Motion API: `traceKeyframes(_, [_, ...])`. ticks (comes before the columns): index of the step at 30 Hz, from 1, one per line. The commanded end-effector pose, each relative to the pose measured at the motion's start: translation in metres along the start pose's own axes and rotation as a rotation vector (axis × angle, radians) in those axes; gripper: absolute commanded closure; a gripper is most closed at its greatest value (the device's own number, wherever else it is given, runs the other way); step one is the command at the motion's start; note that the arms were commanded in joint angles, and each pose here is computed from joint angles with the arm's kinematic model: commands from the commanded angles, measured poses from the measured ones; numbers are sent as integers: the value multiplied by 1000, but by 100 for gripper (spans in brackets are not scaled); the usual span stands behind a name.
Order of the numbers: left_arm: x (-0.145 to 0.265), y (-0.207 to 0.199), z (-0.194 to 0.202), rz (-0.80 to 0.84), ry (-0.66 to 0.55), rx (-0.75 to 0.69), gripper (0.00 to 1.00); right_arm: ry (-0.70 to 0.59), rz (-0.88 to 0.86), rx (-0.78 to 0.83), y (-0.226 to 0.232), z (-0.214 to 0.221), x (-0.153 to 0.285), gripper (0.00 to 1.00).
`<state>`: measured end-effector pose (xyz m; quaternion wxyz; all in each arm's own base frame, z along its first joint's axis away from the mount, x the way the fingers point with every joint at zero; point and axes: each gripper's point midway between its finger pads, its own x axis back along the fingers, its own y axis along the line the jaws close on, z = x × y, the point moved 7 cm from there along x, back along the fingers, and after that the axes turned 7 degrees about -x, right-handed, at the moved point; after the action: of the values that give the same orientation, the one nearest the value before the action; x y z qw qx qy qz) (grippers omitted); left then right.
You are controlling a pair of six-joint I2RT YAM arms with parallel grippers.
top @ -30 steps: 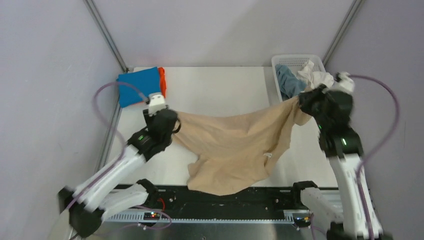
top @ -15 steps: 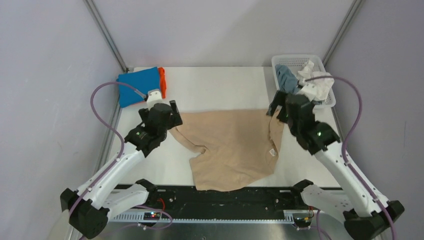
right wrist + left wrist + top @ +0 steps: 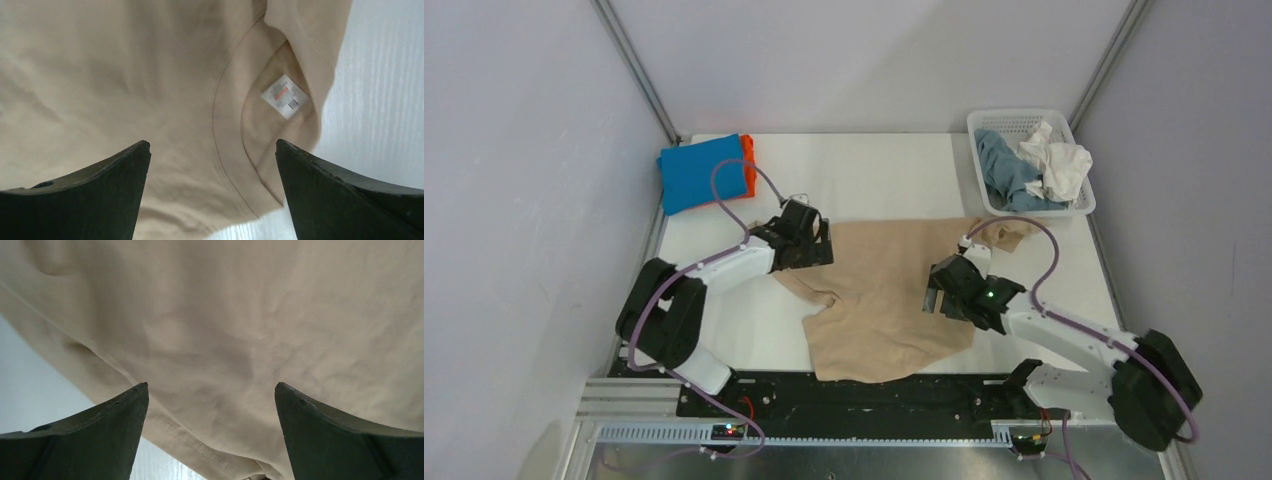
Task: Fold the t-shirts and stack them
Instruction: Flatten out the tshirt
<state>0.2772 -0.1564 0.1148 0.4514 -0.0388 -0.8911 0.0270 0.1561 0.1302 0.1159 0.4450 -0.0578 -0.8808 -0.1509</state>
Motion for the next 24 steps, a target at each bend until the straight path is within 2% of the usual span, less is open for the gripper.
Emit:
traceKeyframes(1, [-14,-12,0,69,21,58,0,-11,3,-87,15,-11,-33,1])
traceKeyframes(8, [-24,1,43,42,106,88,0,50,-57,-121,31,-37,-81,1])
traceKeyframes(15, [-20,-3,68,126,155,176,0,67,-61,-9,78,-81,-126,1])
traceKeyframes(20, [-14,-21,72,213,121,267,0,43,-85,25,105,-124,-154,1])
traceKeyframes(24, [-1,-39,67,251,76,256,0,16,-105,50,118,-150,-162,1])
